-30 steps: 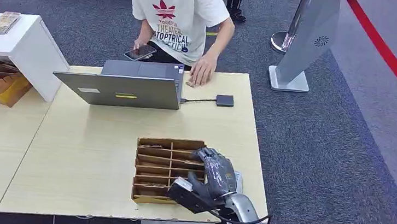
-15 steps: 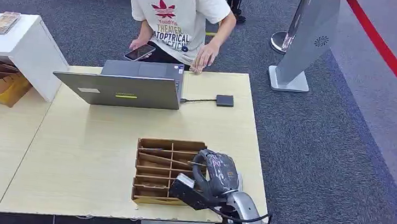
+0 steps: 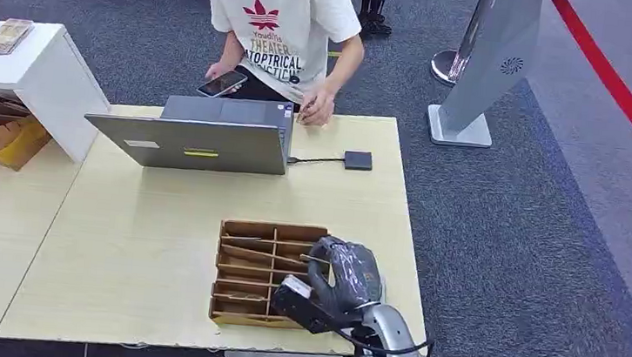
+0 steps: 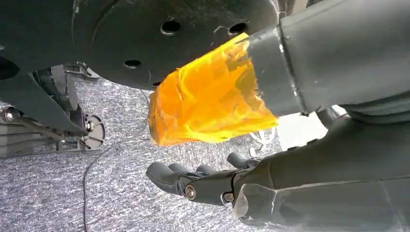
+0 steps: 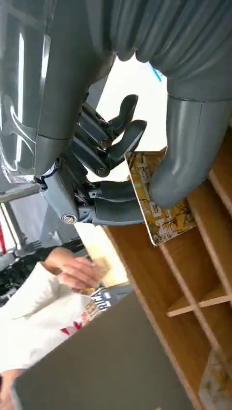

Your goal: Pass the card to the sensor for recognition and then transmit it.

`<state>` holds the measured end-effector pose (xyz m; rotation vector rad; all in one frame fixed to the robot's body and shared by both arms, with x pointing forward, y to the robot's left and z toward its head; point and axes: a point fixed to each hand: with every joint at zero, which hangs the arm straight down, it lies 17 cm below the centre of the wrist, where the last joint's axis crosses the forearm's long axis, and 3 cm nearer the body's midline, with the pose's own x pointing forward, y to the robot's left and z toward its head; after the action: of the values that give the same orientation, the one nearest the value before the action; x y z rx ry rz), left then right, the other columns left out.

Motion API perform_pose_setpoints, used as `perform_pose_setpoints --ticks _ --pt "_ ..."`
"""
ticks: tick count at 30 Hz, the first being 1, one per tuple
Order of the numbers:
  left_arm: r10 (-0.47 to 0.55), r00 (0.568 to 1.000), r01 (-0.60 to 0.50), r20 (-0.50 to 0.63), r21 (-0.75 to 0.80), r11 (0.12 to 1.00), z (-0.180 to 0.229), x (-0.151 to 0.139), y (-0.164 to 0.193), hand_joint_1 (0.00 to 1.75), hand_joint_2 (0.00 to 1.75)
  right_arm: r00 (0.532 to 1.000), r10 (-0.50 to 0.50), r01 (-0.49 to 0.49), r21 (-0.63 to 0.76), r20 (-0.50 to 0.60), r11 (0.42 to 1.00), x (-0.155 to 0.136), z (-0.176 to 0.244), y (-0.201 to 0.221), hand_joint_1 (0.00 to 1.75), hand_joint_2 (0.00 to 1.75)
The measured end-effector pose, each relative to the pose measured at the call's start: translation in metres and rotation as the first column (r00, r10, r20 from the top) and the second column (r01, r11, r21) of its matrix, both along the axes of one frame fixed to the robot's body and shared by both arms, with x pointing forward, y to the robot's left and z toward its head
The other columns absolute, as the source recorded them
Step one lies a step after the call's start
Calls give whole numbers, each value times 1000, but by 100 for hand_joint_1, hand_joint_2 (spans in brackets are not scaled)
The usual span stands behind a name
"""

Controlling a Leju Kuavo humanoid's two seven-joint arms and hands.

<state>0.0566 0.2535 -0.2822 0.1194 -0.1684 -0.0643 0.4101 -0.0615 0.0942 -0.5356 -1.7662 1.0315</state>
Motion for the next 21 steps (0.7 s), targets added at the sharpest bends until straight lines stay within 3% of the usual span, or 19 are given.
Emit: perform_pose_setpoints --ticks 3,8,12,17,21 --pt "1 1000 -1 2 1 1000 0 0 0 0 0 999 -7 6 21 37 1000 0 10 -2 175 175" --pt "5 1000 -5 5 11 1000 0 1 2 0 0 965 -91 48 174 247 984 -7 75 -16 175 175" --pt "5 1000 -5 5 12 1000 0 1 2 0 0 946 -116 48 225 301 973 -12 98 -22 175 175" --pt "5 1000 -6 6 18 1000 0 1 3 0 0 883 -179 26 335 434 942 -30 148 -35 175 175" --pt "5 1000 -5 7 18 1000 0 1 3 0 0 852 -224 31 382 474 924 -37 170 -48 175 175"
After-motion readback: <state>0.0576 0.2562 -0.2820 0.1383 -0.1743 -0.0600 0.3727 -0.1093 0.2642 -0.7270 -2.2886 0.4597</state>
